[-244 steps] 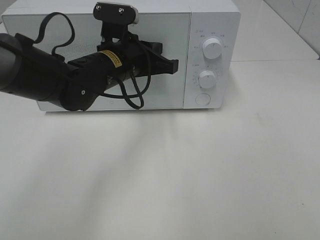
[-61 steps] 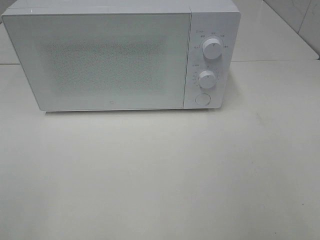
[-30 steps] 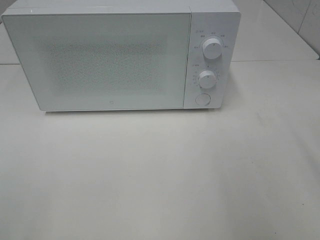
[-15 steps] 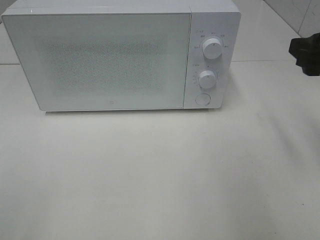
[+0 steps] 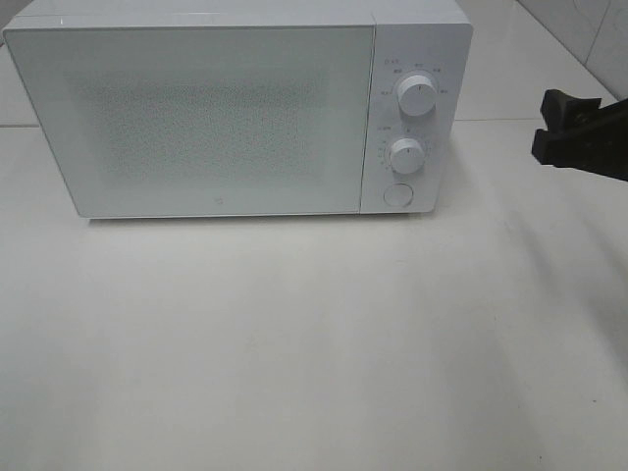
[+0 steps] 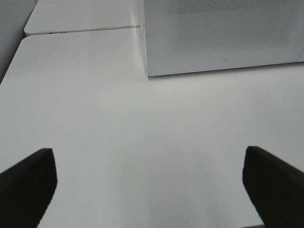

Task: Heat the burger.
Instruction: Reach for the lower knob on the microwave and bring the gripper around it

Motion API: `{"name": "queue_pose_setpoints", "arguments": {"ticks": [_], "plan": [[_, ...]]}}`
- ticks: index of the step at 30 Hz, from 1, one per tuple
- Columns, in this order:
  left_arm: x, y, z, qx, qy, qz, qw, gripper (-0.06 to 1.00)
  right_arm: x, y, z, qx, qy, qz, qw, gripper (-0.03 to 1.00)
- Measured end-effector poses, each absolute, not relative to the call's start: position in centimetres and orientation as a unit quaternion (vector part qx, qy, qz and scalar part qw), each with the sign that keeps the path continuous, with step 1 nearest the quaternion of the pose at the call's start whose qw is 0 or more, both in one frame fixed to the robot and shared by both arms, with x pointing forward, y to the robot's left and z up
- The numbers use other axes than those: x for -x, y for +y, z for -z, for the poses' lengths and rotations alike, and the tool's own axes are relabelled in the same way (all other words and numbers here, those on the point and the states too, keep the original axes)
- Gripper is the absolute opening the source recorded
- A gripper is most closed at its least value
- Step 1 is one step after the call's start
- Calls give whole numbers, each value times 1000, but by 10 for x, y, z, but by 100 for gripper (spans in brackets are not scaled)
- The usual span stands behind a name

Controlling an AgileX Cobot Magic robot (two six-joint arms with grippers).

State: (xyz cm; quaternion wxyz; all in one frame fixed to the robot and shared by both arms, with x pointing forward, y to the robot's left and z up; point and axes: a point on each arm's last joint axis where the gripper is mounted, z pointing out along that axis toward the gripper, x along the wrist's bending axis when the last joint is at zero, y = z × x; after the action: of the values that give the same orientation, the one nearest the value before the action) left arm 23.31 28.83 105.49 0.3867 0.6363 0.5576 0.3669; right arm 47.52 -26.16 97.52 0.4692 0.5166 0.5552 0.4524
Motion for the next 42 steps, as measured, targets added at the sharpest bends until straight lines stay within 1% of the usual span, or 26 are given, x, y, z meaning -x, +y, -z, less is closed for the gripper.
{"name": "queue_pose_setpoints", "arguments": {"ticks": [13,15,20,23,34,42], "plan": [[-233,288,-1055,-636,558,-367,387,99,-472,-214,-942,-513,563,-446,470,75],[-233,288,-1055,-636,558,-367,387,99,-472,-212,-939,-513,564,-444,470,75],[-233,288,-1055,-636,558,-367,387,99,-472,-191,-926,-520,573,-437,459,75],[-233,288,-1055,-636,558,-367,387,99,-473,-188,-925,-522,571,-437,459,75],[-233,288,-1055,-636,558,-367,387,99,-490,-149,-911,-525,573,-443,446,75],[-233,288,-1055,-636,558,-367,387,99,-504,-137,-904,-525,572,-445,446,75]]}}
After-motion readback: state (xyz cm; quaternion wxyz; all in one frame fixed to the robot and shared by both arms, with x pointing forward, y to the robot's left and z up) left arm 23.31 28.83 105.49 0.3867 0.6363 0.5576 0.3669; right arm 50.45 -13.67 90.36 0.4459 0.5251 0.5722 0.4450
